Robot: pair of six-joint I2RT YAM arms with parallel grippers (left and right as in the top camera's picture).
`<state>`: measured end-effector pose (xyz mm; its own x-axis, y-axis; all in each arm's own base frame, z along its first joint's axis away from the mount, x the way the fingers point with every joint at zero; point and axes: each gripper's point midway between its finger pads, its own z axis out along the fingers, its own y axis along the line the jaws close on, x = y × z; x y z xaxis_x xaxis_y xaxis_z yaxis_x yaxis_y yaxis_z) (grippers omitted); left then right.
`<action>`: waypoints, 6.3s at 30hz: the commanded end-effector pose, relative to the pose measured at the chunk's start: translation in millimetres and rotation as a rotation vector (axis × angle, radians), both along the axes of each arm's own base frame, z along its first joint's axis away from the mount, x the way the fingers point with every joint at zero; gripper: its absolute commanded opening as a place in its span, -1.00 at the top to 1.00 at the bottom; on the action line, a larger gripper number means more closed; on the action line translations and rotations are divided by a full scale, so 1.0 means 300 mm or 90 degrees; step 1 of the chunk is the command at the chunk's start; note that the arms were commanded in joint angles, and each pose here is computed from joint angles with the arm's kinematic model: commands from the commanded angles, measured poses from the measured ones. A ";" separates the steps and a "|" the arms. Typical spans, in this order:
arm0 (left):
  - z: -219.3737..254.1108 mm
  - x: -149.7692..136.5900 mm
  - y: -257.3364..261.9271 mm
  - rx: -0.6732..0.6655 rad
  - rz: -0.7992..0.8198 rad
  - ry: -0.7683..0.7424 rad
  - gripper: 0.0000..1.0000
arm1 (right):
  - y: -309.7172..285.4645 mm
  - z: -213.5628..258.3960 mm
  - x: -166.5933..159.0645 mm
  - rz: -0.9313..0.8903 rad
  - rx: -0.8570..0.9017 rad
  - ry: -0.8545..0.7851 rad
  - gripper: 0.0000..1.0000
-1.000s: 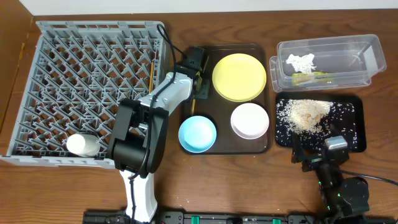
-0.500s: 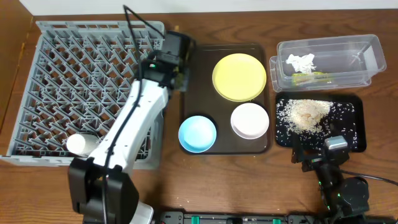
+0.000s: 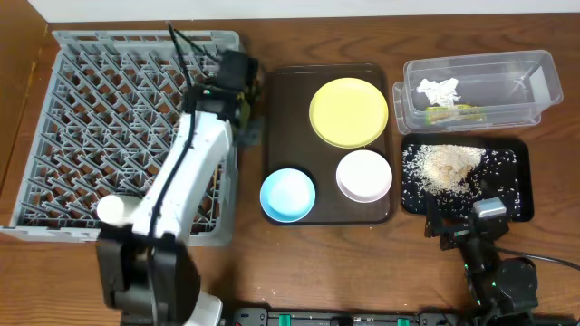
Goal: Sort waste into correct bins and load items into the dishwasher
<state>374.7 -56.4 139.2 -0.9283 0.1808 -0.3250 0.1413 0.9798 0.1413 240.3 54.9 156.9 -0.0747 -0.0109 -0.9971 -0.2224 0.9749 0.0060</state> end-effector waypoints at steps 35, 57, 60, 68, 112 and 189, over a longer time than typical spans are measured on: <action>-0.294 -0.178 -0.709 -0.365 -0.121 0.244 0.85 | -0.011 -0.004 0.002 -0.008 -0.007 0.000 -0.99; 0.320 0.012 0.503 0.480 0.374 -0.229 0.85 | -0.011 -0.005 0.002 -0.008 -0.007 0.001 -0.99; 0.279 0.039 0.514 0.500 0.377 -0.221 0.85 | -0.011 -0.005 0.002 -0.008 -0.007 0.001 -0.99; 0.123 0.099 0.496 0.586 0.335 -0.167 0.85 | -0.011 -0.005 0.002 -0.008 -0.007 0.001 -0.98; 0.046 0.142 0.106 0.247 0.050 -0.101 -0.12 | -0.011 -0.005 0.002 -0.008 -0.007 0.001 -0.98; 0.072 -0.147 0.484 0.668 0.222 -0.063 0.85 | -0.011 -0.005 0.002 -0.008 -0.007 0.002 -0.99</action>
<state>332.3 93.9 178.5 -0.9568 0.1622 -0.2413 -0.1871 0.2917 0.9380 240.4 54.9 156.8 -0.0755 -0.0111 -0.9971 -0.2224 0.9749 0.0060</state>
